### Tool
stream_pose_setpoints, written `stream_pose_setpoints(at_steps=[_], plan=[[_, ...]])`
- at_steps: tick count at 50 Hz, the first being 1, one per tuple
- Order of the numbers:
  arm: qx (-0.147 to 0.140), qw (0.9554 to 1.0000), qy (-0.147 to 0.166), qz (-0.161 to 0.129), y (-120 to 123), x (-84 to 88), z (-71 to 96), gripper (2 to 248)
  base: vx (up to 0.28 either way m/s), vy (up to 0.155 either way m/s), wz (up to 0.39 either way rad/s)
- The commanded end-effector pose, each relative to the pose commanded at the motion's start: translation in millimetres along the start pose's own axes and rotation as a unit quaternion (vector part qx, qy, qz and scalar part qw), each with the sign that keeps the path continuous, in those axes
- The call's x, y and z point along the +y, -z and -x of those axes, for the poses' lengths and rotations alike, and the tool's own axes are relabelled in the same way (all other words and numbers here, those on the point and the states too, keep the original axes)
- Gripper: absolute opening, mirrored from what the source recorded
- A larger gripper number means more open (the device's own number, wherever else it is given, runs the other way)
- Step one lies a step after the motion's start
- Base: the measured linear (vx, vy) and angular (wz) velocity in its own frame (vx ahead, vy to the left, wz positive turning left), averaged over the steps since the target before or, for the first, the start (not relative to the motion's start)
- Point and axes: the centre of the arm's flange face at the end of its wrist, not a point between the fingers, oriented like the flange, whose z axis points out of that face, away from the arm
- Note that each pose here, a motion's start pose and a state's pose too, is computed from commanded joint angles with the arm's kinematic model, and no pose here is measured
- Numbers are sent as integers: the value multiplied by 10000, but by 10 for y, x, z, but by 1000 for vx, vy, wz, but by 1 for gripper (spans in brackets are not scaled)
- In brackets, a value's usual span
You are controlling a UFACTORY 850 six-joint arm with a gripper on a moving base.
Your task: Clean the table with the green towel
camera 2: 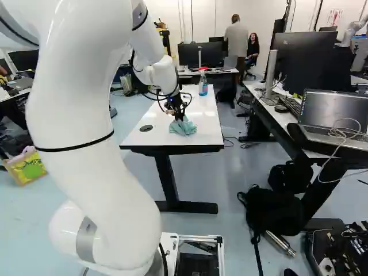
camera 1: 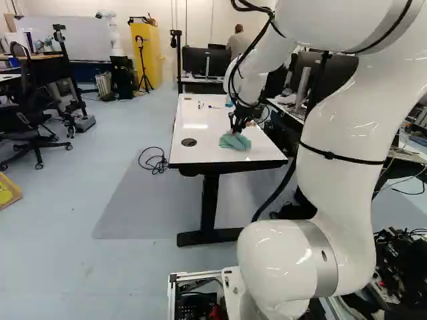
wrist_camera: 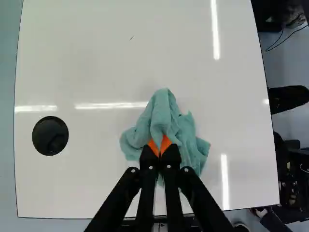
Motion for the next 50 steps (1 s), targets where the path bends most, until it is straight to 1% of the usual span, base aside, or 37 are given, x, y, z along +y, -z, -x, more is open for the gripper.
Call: stream_pose_setpoints(at_steps=[29,38,44,50], plan=[[0,10000,-3,1,0,4,0,24,0,0,0],[69,10000,-39,18,73,46,-19,24,0,0,0],[72,10000,-11,5,67,14,-32,24,0,0,0],[76,10000,52,-25,58,-63,-49,24,0,0,0]])
